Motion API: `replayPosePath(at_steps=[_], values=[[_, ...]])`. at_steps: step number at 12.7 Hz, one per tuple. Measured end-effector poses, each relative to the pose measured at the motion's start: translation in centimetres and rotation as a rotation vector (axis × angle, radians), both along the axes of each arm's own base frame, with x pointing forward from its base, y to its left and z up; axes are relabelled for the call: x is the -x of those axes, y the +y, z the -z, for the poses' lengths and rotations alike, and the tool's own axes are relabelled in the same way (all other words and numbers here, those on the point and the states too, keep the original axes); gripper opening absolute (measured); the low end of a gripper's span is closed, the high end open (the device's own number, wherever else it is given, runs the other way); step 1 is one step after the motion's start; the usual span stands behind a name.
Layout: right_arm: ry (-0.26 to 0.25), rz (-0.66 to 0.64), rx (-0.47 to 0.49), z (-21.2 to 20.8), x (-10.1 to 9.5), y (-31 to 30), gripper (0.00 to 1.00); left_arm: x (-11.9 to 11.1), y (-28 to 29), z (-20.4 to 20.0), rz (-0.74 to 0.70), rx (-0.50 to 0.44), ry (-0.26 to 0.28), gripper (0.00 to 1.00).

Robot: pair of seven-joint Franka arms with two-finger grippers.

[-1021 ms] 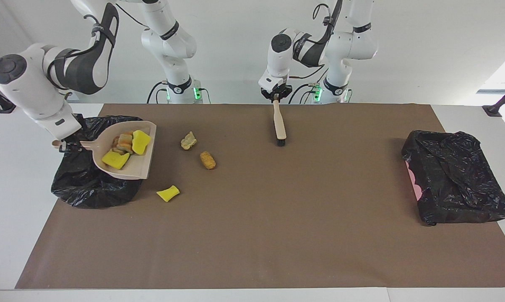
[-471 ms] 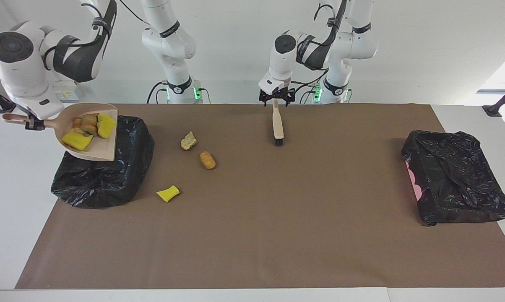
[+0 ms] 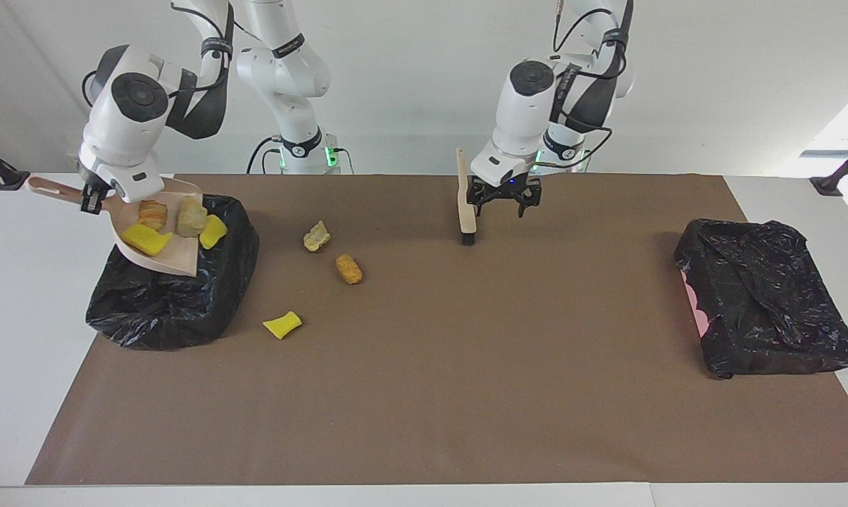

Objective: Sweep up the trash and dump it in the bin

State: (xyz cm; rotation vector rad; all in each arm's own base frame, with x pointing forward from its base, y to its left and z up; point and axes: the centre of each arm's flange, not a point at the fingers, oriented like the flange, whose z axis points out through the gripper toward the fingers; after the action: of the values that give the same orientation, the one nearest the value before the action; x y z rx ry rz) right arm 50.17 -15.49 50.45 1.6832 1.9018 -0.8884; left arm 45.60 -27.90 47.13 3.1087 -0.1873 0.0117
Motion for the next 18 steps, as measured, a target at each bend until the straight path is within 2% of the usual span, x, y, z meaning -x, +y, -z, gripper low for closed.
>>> replayPosePath(at_steps=[2, 4, 7, 10, 12, 14, 18], values=[[-0.008, 0.008, 0.052, -0.9, 0.9, -1.4, 0.33, -3.5, 4.8, -4.3, 0.028, 0.013, -0.011, 1.00], [-0.031, 0.039, 0.079, -2.1, 1.9, -4.1, 0.33, -5.6, 9.5, -8.5, 0.059, 0.018, -0.012, 1.00], [-0.055, 0.049, 0.089, -3.3, 2.5, -4.5, 0.33, -7.1, 15.4, -14.2, 0.085, 0.008, -0.044, 1.00], [-0.084, 0.035, 0.066, -4.3, 2.0, -3.1, 0.33, -6.8, 18.4, -18.3, 0.129, -0.011, -0.037, 1.00], [-0.124, 0.047, -0.021, -5.0, 1.3, -1.2, 0.33, -6.8, 19.5, -19.8, 0.123, -0.013, -0.034, 1.00], [-0.141, 0.078, -0.148, -5.1, 0.8, 2.0, 0.33, -7.1, 20.0, -20.1, 0.115, -0.015, -0.024, 1.00], [-0.187, 0.181, -0.370, -2.6, -0.4, 7.4, 0.33, -7.9, 20.9, -19.8, 0.096, -0.018, -0.013, 1.00]])
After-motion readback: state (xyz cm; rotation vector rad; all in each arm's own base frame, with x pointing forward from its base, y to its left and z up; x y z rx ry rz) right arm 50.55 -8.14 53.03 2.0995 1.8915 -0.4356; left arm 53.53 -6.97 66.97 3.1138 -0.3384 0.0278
